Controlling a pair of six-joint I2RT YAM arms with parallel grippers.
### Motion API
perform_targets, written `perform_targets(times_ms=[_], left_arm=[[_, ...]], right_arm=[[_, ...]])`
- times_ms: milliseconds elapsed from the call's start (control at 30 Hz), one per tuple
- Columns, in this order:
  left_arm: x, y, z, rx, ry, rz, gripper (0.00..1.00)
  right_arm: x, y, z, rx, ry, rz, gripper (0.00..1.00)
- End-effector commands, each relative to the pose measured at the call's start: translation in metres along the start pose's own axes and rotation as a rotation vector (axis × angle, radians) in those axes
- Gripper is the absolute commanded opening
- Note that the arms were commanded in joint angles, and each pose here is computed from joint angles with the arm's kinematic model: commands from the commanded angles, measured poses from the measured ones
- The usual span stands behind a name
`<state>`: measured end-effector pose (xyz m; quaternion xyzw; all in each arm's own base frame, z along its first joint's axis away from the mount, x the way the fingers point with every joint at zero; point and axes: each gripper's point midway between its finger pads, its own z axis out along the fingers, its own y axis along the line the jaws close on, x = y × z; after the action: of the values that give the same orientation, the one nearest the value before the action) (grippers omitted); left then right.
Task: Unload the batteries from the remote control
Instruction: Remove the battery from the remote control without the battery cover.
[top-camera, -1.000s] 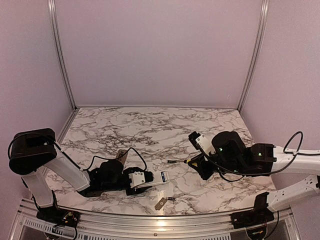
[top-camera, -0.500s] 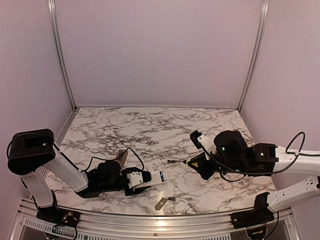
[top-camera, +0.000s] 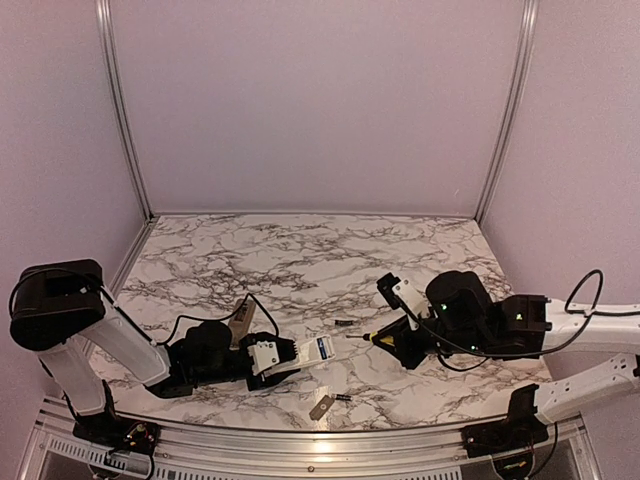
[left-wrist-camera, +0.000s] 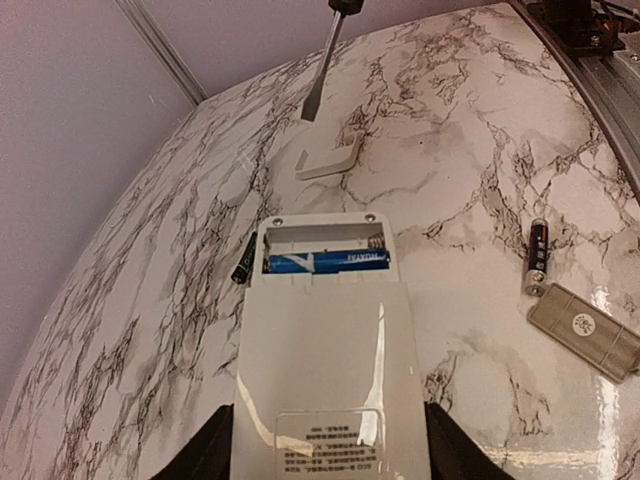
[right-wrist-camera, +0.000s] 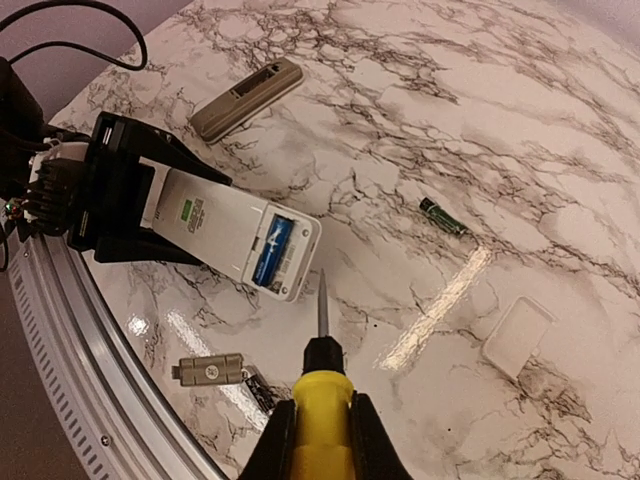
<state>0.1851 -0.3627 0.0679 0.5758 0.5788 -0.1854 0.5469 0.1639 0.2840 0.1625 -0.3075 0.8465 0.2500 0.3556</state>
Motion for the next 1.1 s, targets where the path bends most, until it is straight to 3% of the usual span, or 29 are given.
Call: perform_targets(times_ms=[0, 567, 1067], left_arm=[[-0.021, 0.015, -0.007, -0.055, -0.08, -0.018, 0.0], [-0.026, 0.013, -0.009, -0.037, -0.103, -0.028, 0.0], [-0.025, 0.011, -0.008, -0.022, -0.098, -0.025, 0.0]], right_arm=[[-0.005, 0.016, 0.002, -0.082, -0.018, 0.028, 0.0], [0.012, 0.026, 0.021, -0.133, 0.064, 0.115, 0.0], [-0.001, 0.029, 0.025, -0.137, 0.024, 0.11, 0.0]])
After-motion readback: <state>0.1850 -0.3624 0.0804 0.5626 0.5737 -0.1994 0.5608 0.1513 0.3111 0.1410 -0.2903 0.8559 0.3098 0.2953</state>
